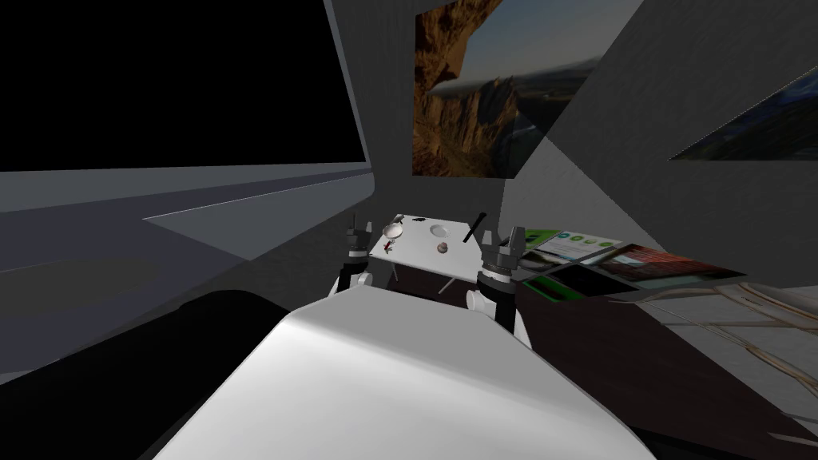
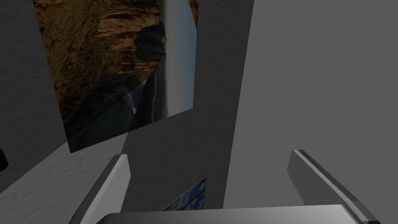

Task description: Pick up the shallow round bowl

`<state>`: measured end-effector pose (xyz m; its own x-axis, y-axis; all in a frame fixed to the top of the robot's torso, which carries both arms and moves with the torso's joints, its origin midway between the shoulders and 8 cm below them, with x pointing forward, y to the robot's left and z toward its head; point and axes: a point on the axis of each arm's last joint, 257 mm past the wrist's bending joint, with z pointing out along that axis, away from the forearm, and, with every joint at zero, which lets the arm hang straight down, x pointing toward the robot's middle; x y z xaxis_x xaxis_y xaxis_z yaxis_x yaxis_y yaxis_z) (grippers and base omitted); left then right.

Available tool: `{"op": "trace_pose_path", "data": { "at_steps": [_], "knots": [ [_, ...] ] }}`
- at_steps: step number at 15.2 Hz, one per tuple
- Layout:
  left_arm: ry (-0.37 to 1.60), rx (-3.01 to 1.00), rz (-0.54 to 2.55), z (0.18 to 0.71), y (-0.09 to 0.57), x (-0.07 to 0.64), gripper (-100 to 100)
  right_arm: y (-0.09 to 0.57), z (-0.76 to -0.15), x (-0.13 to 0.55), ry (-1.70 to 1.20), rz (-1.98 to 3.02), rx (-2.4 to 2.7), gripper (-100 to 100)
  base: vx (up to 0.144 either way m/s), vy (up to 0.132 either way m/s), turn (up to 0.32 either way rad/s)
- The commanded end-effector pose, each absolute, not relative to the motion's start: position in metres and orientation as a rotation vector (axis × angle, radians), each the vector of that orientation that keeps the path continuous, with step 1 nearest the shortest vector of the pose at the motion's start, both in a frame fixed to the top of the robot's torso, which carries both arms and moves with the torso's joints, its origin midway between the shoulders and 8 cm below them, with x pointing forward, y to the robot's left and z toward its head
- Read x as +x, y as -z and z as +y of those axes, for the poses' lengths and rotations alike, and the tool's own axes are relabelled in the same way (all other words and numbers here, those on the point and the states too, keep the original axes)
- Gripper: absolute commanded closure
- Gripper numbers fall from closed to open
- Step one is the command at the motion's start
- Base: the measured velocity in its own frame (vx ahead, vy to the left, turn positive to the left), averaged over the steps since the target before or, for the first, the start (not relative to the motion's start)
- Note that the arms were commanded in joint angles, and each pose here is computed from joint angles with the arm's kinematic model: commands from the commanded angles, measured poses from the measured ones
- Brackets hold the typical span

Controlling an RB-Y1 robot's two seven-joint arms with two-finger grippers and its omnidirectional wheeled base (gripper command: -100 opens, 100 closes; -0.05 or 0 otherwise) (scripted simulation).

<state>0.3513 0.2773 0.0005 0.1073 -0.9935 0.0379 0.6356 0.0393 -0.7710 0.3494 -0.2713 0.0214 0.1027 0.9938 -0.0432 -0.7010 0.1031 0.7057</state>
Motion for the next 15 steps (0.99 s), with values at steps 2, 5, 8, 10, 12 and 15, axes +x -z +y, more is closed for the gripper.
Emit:
{"op": "trace_pose_path", "data": {
  "at_steps": [2,5,8,10,12,15],
  "knots": [
    [1.391,-0.737,0.678,0.271,0.009,0.363,-100,-0.021,-0.271,0.349,-1.369,0.605,0.604,0,-0.003,-0.003,0.001],
    [1.406,-0.755,0.739,0.266,0.022,0.380,-100,-0.021,-0.271,0.349,-1.369,0.605,0.604,0,-0.010,-0.014,0.003],
    [1.421,-0.794,0.806,0.261,0.040,0.402,-100,-0.021,-0.271,0.349,-1.369,0.605,0.604,0,-0.010,-0.016,0.004],
    [1.428,-0.821,0.841,0.258,0.051,0.415,-100,-0.021,-0.271,0.349,-1.369,0.605,0.604,0,-0.010,-0.018,0.004],
    [1.434,-0.852,0.878,0.256,0.063,0.429,-100,-0.021,-0.271,0.349,-1.369,0.605,0.604,0,-0.013,-0.016,0.005],
    [1.447,-0.915,0.941,0.251,0.083,0.453,-100,-0.021,-0.271,0.349,-1.369,0.605,0.604,0,-0.011,-0.017,0.004]
  ]
}}
